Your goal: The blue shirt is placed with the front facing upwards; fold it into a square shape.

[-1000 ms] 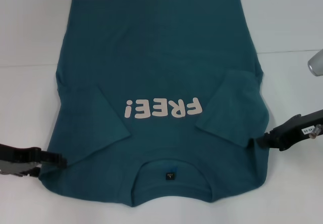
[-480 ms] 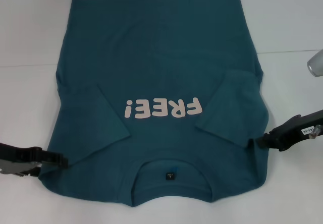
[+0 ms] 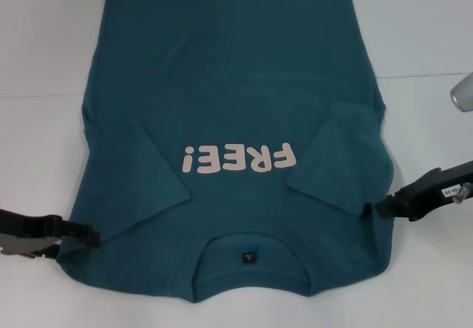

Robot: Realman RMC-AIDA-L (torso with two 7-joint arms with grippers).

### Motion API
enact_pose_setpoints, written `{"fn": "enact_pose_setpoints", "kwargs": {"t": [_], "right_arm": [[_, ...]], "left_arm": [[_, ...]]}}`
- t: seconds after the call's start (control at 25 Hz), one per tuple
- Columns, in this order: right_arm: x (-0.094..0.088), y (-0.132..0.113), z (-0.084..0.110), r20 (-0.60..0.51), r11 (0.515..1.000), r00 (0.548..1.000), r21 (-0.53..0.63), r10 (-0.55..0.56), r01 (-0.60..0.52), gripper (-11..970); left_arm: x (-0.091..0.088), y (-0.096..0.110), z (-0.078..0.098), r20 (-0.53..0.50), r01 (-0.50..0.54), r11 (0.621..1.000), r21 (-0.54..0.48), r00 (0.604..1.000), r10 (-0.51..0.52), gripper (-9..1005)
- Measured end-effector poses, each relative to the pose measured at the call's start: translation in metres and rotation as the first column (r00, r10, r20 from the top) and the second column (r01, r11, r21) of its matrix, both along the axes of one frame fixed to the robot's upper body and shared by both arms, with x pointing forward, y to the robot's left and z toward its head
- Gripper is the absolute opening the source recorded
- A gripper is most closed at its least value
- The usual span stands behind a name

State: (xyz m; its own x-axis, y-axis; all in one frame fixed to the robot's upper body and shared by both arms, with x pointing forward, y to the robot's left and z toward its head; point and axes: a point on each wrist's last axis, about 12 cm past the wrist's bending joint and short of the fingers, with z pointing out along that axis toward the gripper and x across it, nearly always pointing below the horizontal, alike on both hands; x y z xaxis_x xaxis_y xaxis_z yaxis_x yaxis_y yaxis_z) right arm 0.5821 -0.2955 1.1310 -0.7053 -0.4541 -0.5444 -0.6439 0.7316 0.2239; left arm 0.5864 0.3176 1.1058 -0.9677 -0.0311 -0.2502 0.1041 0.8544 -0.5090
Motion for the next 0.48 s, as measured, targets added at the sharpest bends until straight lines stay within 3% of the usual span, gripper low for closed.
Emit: {"fn": "enact_pose_setpoints", "kwargs": {"t": [0.48], "right_arm": [[0.0015, 0.0008, 0.0015, 0.005, 1.000, 1.000, -0.001, 0.003, -0.003, 37]], "left_arm": [[0.0002, -0.0003, 0.0000, 0.000, 0.000, 1.000, -0.001, 1.000, 0.000, 874]]}}
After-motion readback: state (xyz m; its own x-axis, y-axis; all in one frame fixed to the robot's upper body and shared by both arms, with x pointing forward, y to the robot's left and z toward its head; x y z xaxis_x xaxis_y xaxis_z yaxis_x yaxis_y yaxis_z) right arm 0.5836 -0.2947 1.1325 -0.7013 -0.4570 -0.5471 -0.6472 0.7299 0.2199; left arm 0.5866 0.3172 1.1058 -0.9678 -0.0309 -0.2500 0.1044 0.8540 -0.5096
